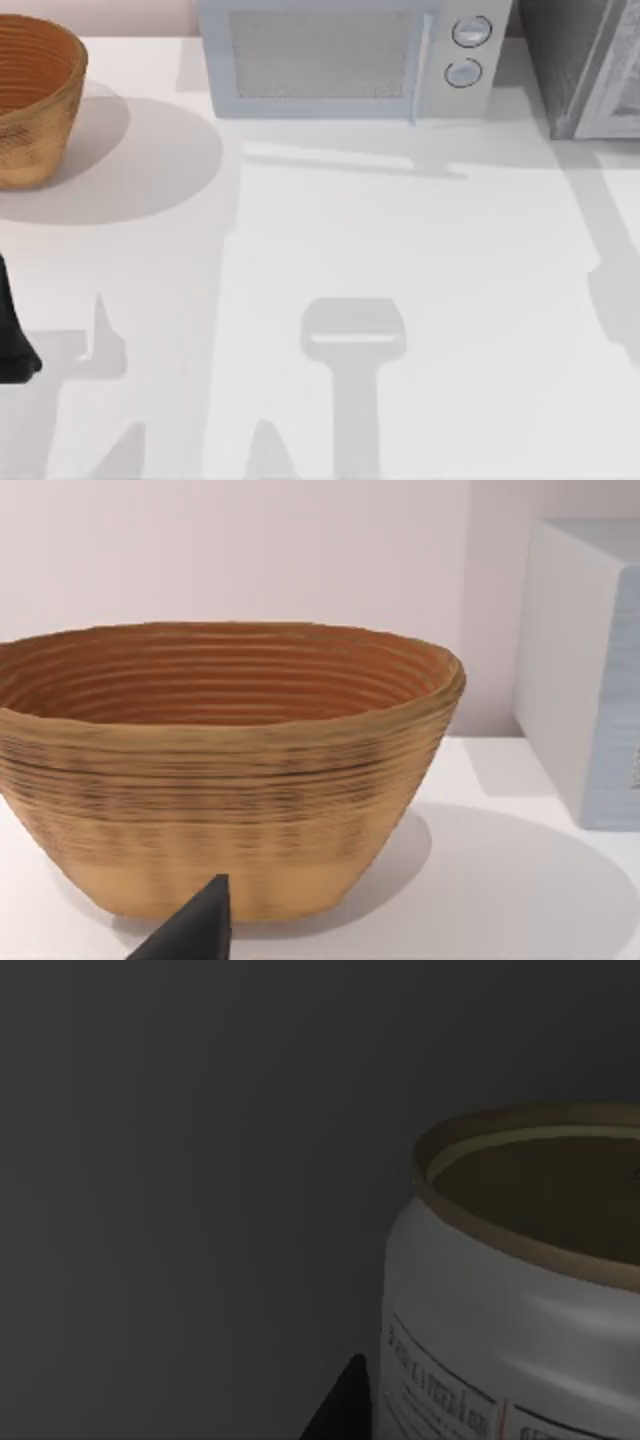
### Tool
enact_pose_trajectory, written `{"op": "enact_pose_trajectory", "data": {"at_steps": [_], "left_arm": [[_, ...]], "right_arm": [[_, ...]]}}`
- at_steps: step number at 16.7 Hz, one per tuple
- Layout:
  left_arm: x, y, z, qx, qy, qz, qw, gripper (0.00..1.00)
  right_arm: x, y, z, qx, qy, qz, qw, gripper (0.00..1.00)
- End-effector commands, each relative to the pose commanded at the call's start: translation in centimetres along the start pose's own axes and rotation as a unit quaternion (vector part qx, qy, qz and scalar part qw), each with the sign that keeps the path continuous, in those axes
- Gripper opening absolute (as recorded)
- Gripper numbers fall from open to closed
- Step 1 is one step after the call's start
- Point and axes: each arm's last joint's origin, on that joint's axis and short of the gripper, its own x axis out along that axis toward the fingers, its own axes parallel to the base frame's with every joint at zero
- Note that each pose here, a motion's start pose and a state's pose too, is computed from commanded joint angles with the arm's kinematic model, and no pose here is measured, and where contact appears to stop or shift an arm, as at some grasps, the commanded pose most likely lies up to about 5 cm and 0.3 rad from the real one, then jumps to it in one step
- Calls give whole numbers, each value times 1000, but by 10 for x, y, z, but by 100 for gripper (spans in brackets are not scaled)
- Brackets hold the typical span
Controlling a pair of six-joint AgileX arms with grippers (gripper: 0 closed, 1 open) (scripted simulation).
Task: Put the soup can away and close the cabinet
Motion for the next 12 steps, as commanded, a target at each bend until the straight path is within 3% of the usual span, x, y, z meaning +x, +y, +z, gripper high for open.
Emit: {"op": "enact_pose_trajectory", "data": {"at_steps": [5, 12], "left_arm": [[0, 0, 0, 0, 0, 0, 1000, 100], [0, 0, 0, 0, 0, 0, 1000, 100]], "right_arm": [[0, 0, 0, 0, 0, 0, 1000, 0], [0, 0, 0, 0, 0, 0, 1000, 53]]}}
